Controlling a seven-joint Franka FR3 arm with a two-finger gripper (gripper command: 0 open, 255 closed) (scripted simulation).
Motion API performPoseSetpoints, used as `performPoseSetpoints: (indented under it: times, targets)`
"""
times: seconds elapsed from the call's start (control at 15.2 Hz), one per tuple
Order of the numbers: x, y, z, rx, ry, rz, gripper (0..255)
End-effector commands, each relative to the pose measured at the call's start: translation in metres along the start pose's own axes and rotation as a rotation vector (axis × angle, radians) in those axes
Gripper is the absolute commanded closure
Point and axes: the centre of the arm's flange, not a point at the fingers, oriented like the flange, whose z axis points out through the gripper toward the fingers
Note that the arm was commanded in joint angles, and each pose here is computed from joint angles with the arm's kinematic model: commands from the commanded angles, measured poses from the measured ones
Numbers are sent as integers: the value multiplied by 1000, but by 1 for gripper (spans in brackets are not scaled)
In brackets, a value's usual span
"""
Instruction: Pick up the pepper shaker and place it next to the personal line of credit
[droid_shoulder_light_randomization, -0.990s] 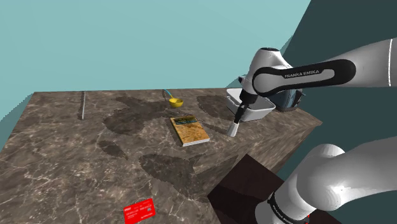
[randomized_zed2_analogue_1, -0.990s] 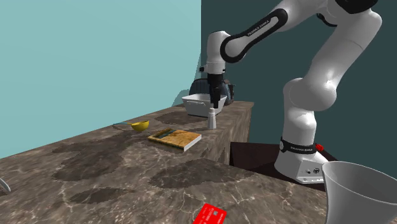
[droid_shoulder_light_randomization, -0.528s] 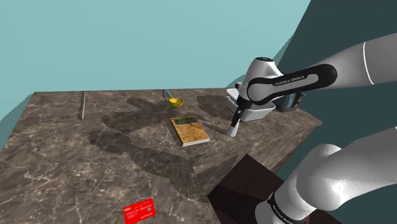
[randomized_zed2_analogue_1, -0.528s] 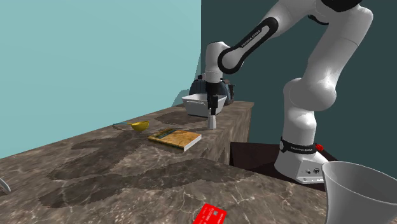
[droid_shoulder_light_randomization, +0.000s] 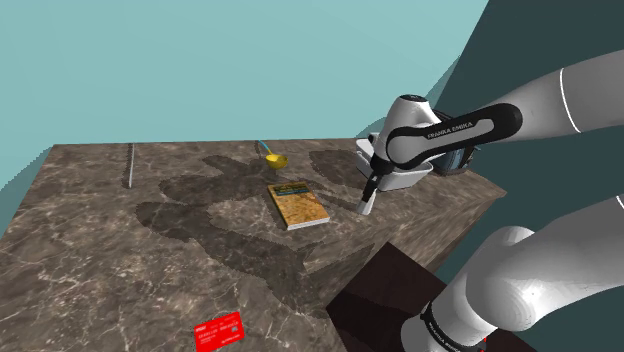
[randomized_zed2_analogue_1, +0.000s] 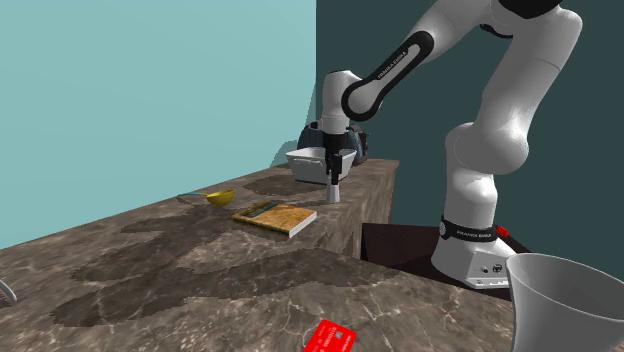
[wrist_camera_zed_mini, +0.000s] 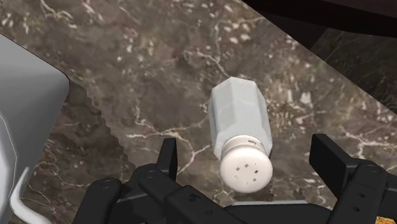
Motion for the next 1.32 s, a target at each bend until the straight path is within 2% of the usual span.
performPoseSetpoints:
  times: [0.0,0.07,0.66,1.25]
  targets:
    - [0,0,0,0,0,0,0]
    - [0,0,0,0,0,0,255]
    - [0,0,0,0,0,0,255]
    - [1,5,-47,0,0,0,255]
